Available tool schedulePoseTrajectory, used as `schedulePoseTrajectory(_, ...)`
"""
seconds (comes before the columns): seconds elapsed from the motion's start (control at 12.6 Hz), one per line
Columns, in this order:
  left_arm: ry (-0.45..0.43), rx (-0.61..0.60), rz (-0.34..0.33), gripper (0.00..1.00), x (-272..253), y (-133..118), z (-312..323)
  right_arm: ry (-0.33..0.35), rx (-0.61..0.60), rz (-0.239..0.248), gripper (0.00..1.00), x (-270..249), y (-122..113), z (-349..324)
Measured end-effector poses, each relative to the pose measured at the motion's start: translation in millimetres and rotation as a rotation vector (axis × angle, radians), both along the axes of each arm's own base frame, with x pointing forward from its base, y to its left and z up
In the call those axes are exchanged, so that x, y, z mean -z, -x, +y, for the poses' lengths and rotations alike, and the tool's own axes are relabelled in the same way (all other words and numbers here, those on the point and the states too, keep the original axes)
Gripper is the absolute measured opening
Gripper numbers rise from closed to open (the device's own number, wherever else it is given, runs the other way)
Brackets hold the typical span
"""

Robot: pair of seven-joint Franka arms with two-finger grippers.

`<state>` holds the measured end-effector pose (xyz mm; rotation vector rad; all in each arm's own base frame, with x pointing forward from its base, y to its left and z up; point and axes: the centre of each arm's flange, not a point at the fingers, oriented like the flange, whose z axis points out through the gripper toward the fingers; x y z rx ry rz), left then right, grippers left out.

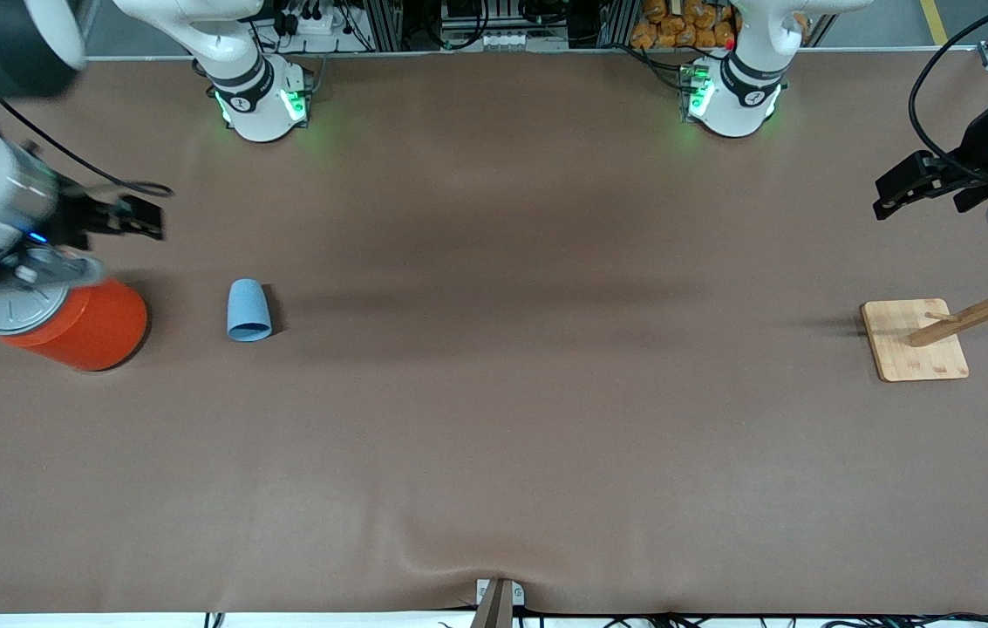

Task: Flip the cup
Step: 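Reach the right gripper toward the upside-down blue cup, then close the right gripper around the blue cup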

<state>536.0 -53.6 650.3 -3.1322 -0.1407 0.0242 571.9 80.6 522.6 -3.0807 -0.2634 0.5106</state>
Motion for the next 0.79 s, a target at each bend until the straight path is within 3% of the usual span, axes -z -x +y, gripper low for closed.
schedulePoseTrajectory(0.08,0.0,0.0,0.0,1.0,0,0,0,-0.017,-0.001,0.048,1.0,38,-6,6)
schedulePoseTrajectory(0.24,0.0,0.0,0.0,1.0,0,0,0,-0.025,0.008,0.076,1.0,103,-12,6)
schedulePoseTrajectory(0.56,0.0,0.0,0.0,1.0,0,0,0,-0.024,0.027,0.054,1.0,190,9,0)
schedulePoseTrajectory(0.79,0.0,0.0,0.001,1.0,0,0,0,-0.029,0.023,0.002,1.0,252,38,-2)
